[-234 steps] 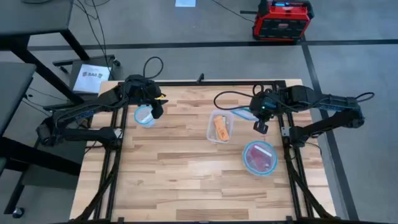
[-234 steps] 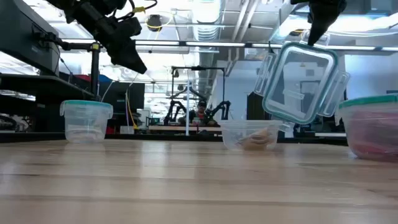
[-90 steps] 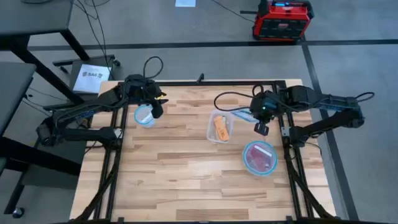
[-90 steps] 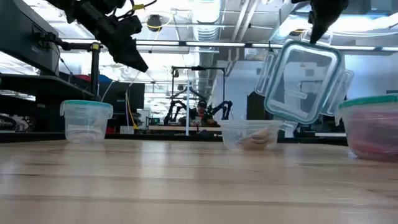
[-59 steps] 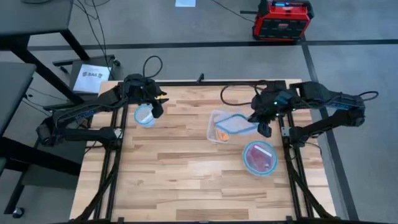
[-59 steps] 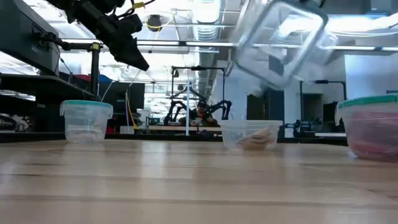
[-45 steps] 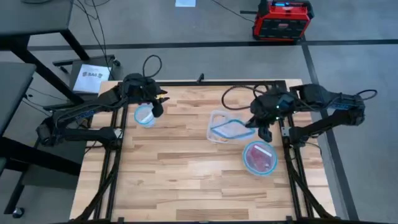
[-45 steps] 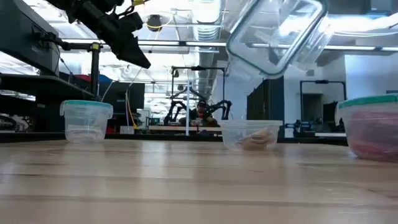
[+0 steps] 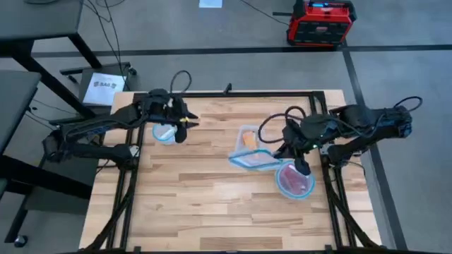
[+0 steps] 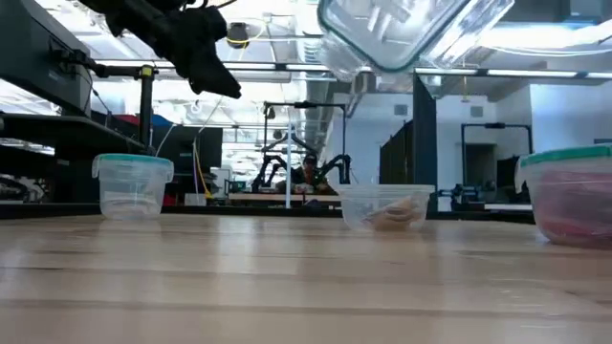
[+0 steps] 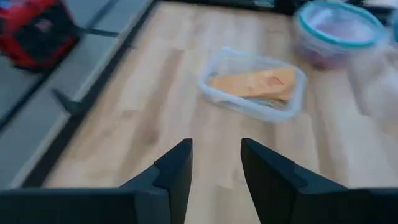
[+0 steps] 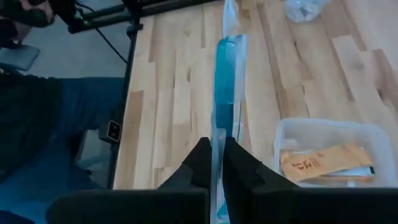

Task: Sort candy
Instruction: Close the rectangular transparent bin

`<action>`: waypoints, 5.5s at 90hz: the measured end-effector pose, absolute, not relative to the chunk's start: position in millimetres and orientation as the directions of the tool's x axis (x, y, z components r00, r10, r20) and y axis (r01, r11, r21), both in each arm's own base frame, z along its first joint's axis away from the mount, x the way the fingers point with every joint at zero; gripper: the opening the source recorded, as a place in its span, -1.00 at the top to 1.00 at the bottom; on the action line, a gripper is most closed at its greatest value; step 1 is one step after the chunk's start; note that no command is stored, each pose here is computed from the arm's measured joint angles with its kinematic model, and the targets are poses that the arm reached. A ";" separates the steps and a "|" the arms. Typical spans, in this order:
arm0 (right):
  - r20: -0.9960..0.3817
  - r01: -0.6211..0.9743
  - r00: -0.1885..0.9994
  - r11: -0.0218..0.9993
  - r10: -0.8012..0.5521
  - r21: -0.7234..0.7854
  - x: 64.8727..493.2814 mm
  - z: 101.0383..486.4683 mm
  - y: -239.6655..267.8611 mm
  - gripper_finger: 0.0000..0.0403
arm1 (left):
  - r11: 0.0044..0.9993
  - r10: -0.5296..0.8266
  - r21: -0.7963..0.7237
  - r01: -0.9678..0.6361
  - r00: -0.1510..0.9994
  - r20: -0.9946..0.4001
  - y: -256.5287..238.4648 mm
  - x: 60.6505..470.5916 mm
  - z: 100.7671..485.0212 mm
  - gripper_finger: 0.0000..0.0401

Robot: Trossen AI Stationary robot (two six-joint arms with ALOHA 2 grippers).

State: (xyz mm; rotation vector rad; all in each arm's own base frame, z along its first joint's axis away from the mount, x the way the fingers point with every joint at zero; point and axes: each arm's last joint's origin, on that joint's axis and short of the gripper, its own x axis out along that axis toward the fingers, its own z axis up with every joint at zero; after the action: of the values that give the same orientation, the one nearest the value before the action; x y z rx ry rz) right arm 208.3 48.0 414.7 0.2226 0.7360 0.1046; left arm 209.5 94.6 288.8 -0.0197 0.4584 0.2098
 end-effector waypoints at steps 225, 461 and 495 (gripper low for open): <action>-0.920 0.159 0.381 0.973 0.097 0.168 293.5 292.4 -140.6 1.00 | 0.978 -0.208 -0.055 0.201 0.930 -0.304 26.4 343.3 212.8 0.39; -0.771 0.237 0.631 0.968 -0.088 0.083 226.0 326.4 -30.3 0.49 | 0.970 -0.113 0.110 0.218 0.801 -0.588 -1.5 371.7 171.2 0.39; -0.767 0.217 0.638 0.972 -0.071 0.091 228.9 325.7 -15.5 0.49 | 0.983 -0.035 0.127 0.135 0.810 -0.586 12.2 373.6 177.5 0.39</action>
State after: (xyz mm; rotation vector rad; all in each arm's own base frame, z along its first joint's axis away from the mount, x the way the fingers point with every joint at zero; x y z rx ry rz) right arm 228.9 -15.5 325.7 0.1807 0.8650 -0.1650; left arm 373.6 12.2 177.5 0.1656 0.6209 -0.0914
